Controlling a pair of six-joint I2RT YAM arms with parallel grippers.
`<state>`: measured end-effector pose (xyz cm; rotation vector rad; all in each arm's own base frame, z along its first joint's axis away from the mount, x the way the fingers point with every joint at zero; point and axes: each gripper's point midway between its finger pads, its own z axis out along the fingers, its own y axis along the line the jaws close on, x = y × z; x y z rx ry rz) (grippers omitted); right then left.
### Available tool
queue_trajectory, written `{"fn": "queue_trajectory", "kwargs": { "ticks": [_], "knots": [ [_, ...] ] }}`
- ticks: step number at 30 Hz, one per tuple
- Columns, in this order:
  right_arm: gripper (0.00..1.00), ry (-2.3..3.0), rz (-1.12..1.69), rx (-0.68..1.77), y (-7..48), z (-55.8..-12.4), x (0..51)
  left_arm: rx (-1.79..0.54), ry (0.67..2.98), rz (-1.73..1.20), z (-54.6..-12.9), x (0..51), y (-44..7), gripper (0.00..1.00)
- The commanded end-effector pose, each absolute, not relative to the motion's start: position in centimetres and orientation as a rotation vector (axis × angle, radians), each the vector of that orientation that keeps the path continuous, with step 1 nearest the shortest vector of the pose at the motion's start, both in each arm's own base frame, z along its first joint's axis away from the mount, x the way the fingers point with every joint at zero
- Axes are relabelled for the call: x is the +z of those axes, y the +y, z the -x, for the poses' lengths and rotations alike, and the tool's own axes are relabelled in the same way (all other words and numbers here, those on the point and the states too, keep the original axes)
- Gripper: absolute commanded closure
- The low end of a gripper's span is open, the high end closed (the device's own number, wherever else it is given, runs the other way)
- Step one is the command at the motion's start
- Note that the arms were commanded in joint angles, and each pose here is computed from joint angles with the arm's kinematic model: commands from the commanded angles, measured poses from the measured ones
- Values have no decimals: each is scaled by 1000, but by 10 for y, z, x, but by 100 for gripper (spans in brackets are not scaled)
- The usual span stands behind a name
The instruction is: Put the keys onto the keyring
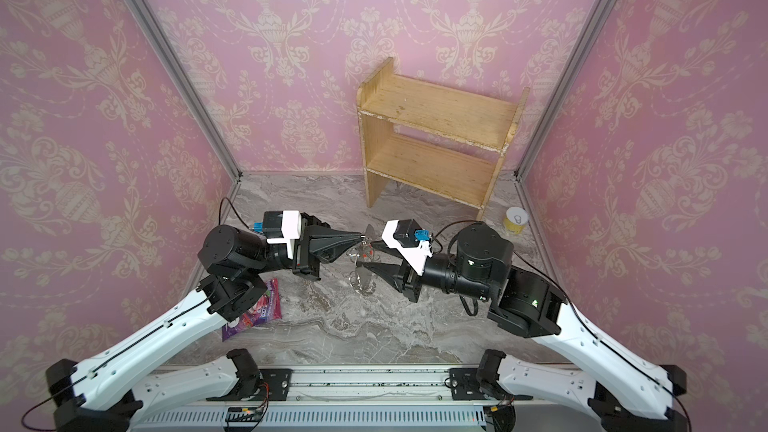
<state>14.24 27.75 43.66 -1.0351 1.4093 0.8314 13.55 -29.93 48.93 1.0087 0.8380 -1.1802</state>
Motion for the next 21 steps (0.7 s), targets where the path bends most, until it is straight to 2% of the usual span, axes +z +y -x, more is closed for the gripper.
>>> {"fn": "queue_trajectory", "kwargs": {
  "ticks": [1,5,7,13,16,21],
  "knots": [
    [65,1389,1012,866,284,-145,442,-1191,762,-1005,-125,505,-290,100],
    [72,1380,1012,879,287,-145,443,-1191,760,-1003,-124,507,-289,100],
    [81,1383,1012,880,288,-146,442,-1190,757,-1004,-124,507,-288,100],
    [96,1397,1005,859,281,-145,444,-1183,760,-1004,-124,507,-286,100],
    [100,1409,1007,844,277,-145,443,-1180,758,-1003,-124,507,-286,100],
    [100,1403,1006,813,269,-143,449,-1181,761,-1004,-124,507,-285,100]
  ]
}}
